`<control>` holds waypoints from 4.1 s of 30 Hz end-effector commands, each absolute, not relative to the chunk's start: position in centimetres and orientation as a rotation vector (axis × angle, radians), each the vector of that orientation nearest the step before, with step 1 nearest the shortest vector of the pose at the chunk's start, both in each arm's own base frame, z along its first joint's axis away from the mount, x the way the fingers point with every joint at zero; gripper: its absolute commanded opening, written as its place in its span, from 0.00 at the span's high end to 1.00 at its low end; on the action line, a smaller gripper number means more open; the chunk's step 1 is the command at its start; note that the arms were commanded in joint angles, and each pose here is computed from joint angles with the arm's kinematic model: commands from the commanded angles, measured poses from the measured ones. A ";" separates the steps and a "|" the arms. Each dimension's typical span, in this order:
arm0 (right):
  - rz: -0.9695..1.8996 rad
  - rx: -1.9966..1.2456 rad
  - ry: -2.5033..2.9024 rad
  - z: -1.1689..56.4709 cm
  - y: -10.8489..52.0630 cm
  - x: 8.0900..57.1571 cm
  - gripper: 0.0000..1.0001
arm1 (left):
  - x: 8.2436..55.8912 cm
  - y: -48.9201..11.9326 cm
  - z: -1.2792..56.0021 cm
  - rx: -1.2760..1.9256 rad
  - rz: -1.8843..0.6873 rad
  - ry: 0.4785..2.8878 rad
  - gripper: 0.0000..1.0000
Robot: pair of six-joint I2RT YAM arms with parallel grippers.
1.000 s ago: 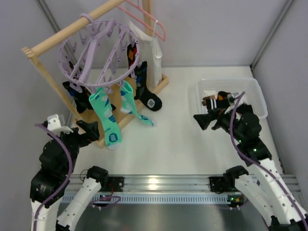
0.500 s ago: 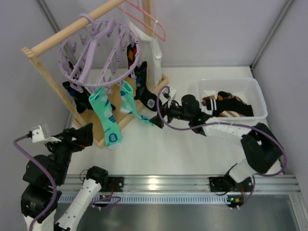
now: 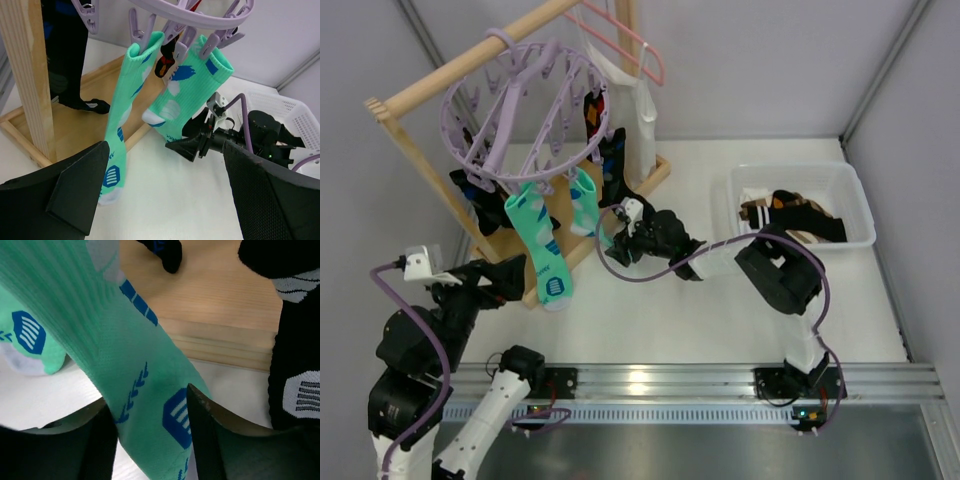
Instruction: Remove the socks clipped to the hanger
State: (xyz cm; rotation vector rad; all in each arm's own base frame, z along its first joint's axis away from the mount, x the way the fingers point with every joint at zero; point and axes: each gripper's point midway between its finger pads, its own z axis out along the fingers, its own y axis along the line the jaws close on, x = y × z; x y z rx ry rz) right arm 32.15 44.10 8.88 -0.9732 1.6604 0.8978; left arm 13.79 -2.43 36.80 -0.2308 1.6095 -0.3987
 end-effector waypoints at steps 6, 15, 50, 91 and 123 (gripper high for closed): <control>0.935 -0.853 1.387 15.7 45.7 32.6 0.99 | 15.4 -4.8 38.6 -0.157 -0.469 1.636 0.01; 0.857 -0.724 1.415 20.3 41.8 27.2 1.00 | 17.5 -10.7 42.0 -0.037 -0.736 1.740 0.02; 0.677 -0.754 1.627 15.7 41.9 15.1 1.00 | 26.2 -13.3 38.1 -0.222 -0.011 1.870 0.01; 0.813 -0.851 1.559 17.7 45.1 12.0 1.00 | 30.9 -9.0 37.0 -0.369 0.392 1.797 0.48; 0.184 -0.019 1.796 30.4 10.9 28.8 1.00 | 21.8 -11.4 33.0 -0.031 -0.270 2.008 0.02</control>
